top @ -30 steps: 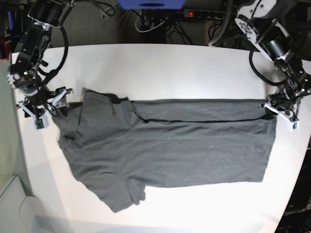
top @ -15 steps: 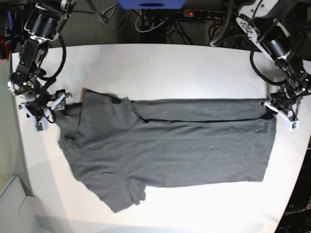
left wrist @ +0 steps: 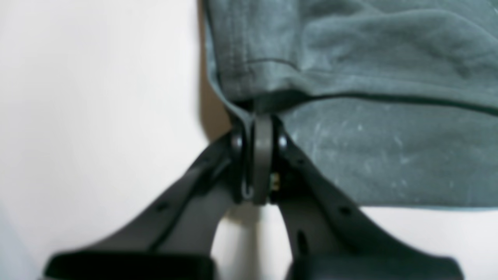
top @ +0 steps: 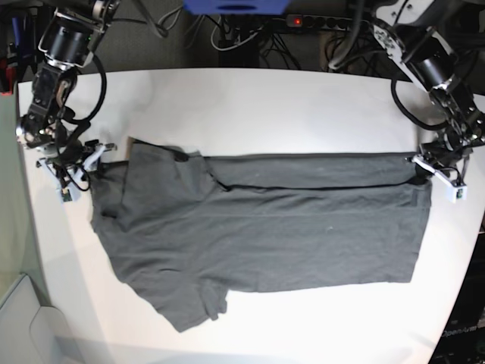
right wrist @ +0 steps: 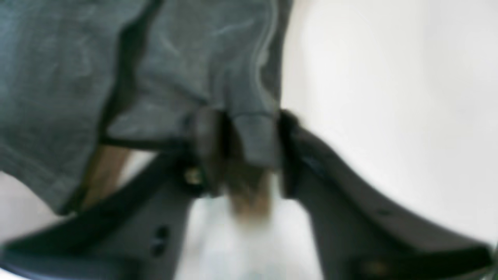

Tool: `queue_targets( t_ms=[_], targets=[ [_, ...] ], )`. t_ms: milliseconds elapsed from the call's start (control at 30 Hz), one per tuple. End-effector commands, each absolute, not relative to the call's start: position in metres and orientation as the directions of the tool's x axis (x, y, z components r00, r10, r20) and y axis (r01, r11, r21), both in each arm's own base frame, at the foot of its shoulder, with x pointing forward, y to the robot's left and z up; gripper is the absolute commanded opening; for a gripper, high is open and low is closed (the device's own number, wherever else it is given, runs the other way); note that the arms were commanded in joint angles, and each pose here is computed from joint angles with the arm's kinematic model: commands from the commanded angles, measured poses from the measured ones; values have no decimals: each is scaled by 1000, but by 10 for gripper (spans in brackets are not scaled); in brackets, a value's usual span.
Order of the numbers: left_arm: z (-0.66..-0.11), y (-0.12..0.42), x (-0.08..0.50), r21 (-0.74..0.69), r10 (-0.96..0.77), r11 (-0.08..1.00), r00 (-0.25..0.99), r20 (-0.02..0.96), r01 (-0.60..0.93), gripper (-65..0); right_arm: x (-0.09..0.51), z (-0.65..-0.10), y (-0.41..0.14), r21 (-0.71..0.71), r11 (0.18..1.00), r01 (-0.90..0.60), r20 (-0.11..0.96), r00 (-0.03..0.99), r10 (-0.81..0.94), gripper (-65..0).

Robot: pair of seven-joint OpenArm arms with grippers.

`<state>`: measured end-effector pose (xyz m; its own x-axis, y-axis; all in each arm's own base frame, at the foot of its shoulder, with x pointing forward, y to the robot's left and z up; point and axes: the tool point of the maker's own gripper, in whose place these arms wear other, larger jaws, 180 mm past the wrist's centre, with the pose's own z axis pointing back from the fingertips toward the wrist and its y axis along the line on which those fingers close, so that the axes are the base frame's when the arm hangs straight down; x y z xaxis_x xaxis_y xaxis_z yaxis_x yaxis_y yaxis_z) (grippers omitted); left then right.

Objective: Layout the t-shirt on the table in an organized manner, then fold the t-shirt properly
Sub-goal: 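Lower the folded edge with both grippers and release it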

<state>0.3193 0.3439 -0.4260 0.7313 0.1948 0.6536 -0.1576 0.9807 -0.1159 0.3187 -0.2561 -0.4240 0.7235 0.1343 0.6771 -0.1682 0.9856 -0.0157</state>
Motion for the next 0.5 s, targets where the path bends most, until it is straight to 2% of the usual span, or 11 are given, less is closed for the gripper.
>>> queue_targets(
  t_ms=[0, 67, 467],
  targets=[
    [-425, 355, 313, -78, 179, 983, 752, 634, -167, -649, 320, -416, -266, -43, 986, -161, 688, 711, 146, -564],
    [-421, 364, 309, -61, 170, 984, 754, 634, -170, -649, 319, -412, -267, -57, 985, -163, 692, 705, 157, -647],
    [-436, 383, 258, 19, 131, 985, 812, 569, -173, -649, 242, -392, -247, -156, 968, -198, 677, 692, 251, -650]
  ],
)
